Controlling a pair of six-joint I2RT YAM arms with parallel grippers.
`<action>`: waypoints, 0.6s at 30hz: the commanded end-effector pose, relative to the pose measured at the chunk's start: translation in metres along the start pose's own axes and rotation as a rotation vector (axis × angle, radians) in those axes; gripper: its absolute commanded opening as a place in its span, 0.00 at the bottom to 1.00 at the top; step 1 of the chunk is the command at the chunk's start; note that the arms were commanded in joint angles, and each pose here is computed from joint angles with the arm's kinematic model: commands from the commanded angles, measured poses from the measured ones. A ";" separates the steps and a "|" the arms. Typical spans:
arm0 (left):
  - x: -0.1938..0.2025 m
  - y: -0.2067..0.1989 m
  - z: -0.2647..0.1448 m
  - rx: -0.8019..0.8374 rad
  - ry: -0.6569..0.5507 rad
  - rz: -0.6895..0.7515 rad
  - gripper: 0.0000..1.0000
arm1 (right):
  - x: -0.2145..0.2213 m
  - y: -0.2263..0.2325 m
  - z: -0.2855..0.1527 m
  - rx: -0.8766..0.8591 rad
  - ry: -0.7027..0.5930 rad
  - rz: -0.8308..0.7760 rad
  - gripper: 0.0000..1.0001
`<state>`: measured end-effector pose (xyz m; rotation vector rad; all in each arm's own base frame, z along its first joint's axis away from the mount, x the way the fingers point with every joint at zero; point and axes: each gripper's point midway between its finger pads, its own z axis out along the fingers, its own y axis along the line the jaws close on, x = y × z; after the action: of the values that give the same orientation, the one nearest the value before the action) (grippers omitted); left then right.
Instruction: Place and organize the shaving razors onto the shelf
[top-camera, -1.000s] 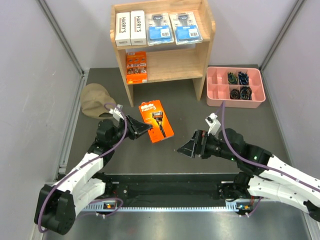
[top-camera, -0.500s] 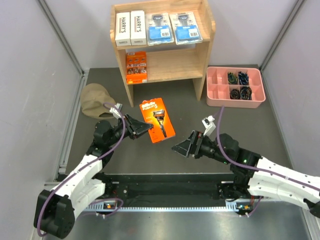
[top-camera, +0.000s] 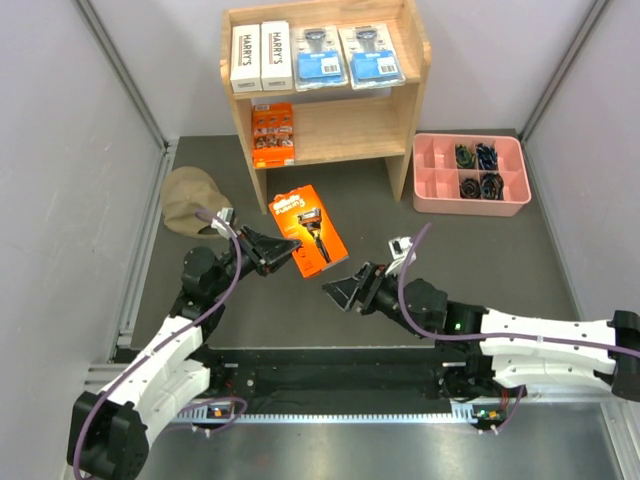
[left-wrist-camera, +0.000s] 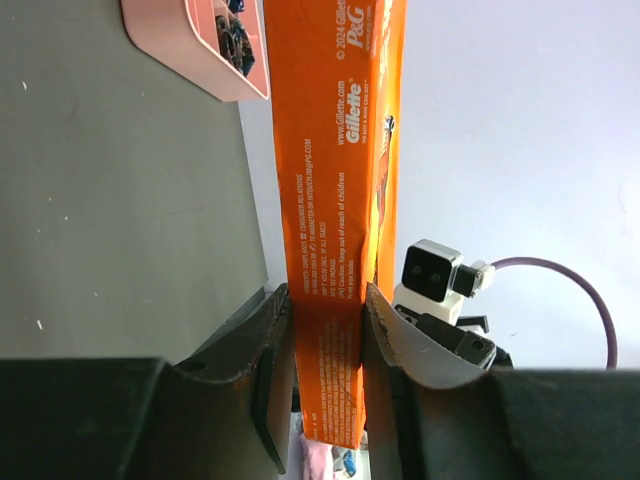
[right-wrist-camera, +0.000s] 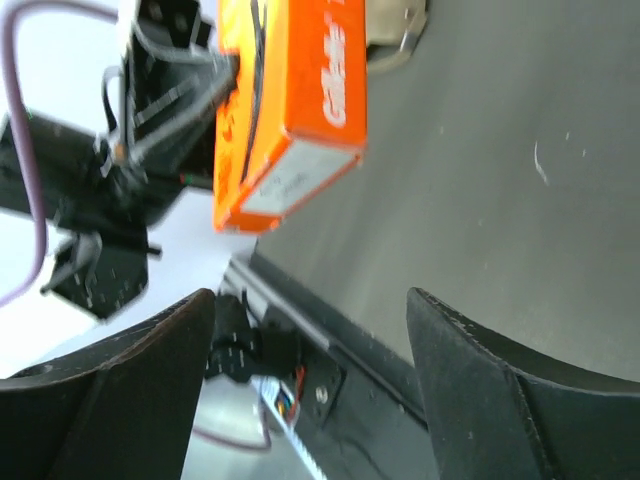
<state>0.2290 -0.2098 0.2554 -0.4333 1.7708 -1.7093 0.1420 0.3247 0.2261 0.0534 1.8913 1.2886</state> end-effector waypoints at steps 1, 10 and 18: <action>-0.007 -0.022 -0.003 0.097 -0.044 -0.004 0.00 | -0.045 0.033 0.007 -0.046 -0.204 0.050 0.75; -0.006 -0.022 -0.004 0.106 -0.044 -0.022 0.00 | -0.049 0.047 0.016 -0.079 -0.226 0.034 0.66; -0.003 -0.022 -0.006 0.112 -0.035 -0.032 0.00 | -0.045 0.055 0.027 -0.093 -0.216 0.042 0.54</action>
<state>0.2300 -0.2075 0.2538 -0.5230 1.7466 -1.7593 0.1680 0.3403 0.2512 0.1473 1.7481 1.2558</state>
